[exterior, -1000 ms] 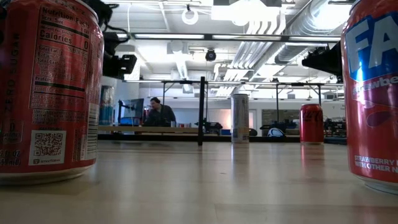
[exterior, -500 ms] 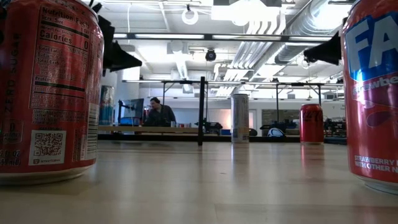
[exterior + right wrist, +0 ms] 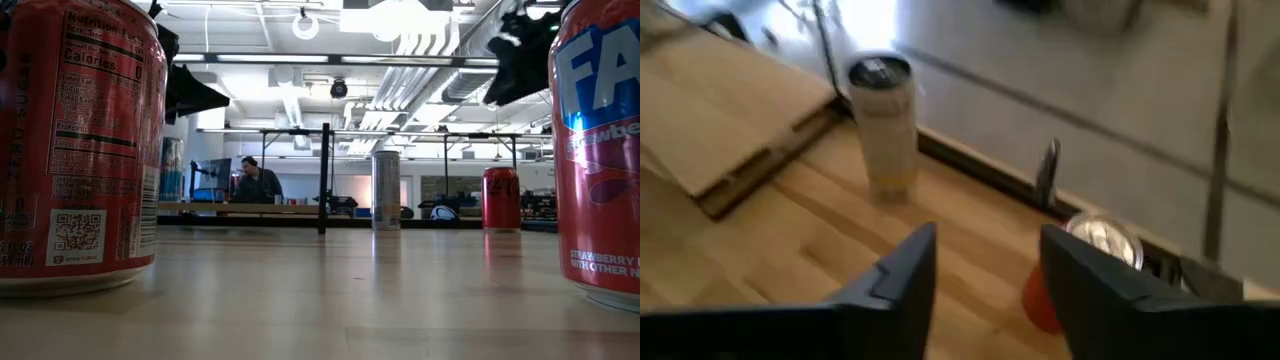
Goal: Place canned beverage on shelf
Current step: Put the top red black soda can on the shelf
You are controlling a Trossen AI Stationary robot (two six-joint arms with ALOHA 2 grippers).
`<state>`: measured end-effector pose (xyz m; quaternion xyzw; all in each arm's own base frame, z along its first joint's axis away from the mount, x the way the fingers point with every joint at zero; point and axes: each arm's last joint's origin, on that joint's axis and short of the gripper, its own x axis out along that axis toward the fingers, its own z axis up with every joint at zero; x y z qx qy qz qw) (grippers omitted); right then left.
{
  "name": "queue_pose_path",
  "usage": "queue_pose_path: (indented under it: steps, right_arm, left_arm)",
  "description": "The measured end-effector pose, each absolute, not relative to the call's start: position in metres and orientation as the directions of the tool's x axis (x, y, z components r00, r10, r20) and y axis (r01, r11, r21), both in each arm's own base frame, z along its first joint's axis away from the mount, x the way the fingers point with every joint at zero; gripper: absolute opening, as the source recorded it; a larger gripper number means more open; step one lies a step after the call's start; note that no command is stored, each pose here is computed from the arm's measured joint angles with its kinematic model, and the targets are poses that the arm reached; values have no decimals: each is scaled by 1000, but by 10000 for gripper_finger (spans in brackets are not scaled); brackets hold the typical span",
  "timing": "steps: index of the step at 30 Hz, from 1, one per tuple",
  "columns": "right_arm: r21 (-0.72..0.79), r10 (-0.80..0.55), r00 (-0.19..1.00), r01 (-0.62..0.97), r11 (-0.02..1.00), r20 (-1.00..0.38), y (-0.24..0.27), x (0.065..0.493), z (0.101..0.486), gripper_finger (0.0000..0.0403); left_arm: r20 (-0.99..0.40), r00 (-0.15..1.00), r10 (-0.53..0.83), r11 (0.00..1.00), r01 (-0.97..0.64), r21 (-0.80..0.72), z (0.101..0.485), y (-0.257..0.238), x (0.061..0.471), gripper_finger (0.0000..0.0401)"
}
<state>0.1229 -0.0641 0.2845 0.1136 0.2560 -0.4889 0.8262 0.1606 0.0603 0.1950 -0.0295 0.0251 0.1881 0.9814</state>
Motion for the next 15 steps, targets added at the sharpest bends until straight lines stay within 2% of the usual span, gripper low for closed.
queue_pose_path:
  steps: [4,7,15]
  right_arm:
    - [-85,-697,265,902,424,-666,-92,138,286,250]
    - [-89,-627,209,908,409,-750,-115,143,284,282]
    - [-113,-553,84,943,313,-829,-167,145,283,291]
  left_arm:
    - [-67,949,309,948,-313,-53,194,58,161,0]
    - [-74,959,275,959,-280,-55,194,57,162,0]
    - [-76,962,262,963,-266,-48,193,57,162,0]
